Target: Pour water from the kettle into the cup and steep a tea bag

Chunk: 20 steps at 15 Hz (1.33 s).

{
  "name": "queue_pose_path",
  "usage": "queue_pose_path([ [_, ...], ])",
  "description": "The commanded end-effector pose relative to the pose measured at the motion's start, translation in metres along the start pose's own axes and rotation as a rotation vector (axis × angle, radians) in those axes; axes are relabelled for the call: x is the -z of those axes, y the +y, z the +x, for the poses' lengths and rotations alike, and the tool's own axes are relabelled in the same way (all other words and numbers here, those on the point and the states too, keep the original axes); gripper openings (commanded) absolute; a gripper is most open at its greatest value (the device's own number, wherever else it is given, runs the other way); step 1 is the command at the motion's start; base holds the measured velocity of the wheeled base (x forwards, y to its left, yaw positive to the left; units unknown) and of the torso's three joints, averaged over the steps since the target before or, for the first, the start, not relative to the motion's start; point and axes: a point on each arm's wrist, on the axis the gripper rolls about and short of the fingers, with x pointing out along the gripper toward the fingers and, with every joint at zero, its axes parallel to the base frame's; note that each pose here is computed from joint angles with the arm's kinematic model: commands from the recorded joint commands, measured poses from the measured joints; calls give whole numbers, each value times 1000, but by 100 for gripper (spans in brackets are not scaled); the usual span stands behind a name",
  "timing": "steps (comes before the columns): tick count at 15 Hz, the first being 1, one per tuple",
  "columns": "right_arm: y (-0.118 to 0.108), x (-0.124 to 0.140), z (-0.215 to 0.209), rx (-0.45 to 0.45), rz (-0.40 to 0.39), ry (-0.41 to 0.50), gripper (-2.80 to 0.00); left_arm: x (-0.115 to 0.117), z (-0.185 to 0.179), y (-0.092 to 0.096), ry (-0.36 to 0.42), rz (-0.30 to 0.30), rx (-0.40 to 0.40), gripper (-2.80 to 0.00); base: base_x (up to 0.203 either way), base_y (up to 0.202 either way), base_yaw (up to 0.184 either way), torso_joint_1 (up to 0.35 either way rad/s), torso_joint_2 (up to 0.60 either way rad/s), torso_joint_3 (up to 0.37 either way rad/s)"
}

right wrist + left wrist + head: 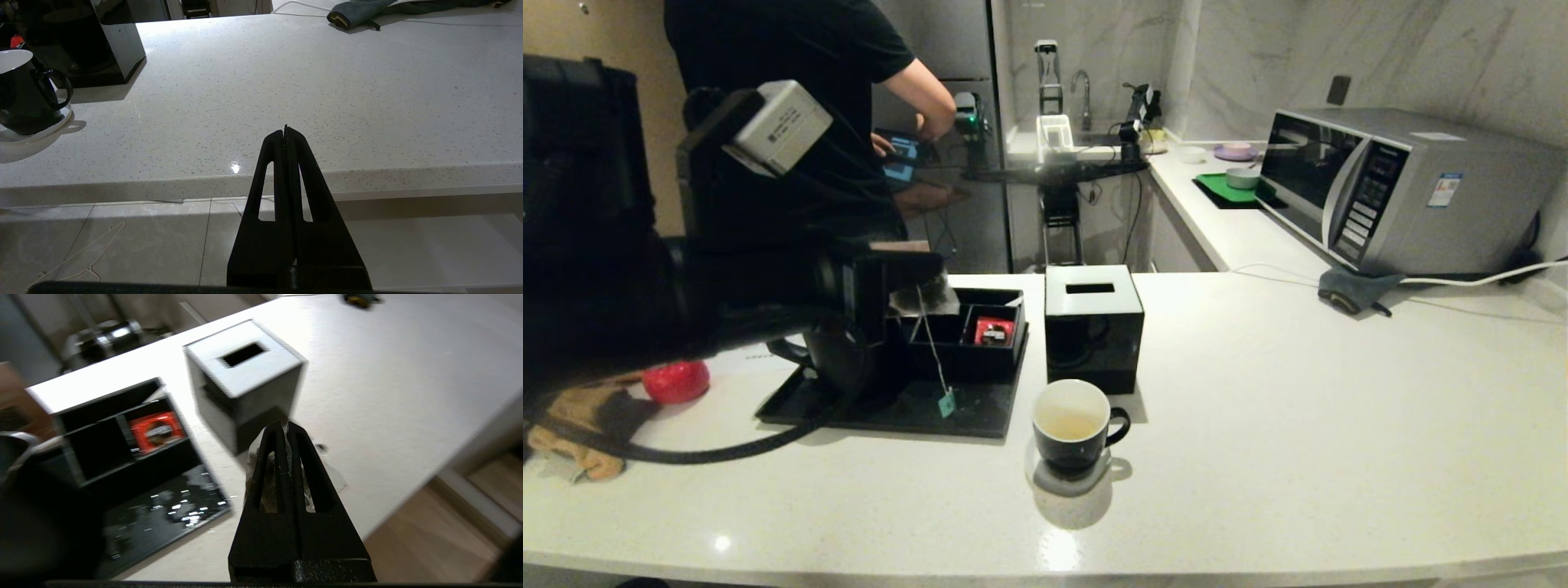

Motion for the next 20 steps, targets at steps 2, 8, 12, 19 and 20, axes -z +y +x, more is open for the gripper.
queue_pose_path([
  [2, 0, 0, 0, 0, 0, 1, -280, 0, -5, -17, -10, 9, 74, -280, 0, 0, 0, 0, 0, 0],
  [8, 0, 0, 0, -1, 0, 1, -280, 9, -2, -29, 30, -44, 126, -280, 0, 0, 0, 0, 0, 0],
  [12, 0, 0, 0, 1, 0, 0, -280, 14, 9, -31, 66, -56, 134, -280, 0, 0, 0, 0, 0, 0],
  [19, 0, 0, 0, 1, 0, 0, -280, 15, 30, -34, 99, -47, 145, -280, 0, 0, 0, 0, 0, 0],
  [20, 0, 0, 0, -1, 0, 1, -280, 16, 34, -35, 105, -44, 156, -280, 0, 0, 0, 0, 0, 0],
])
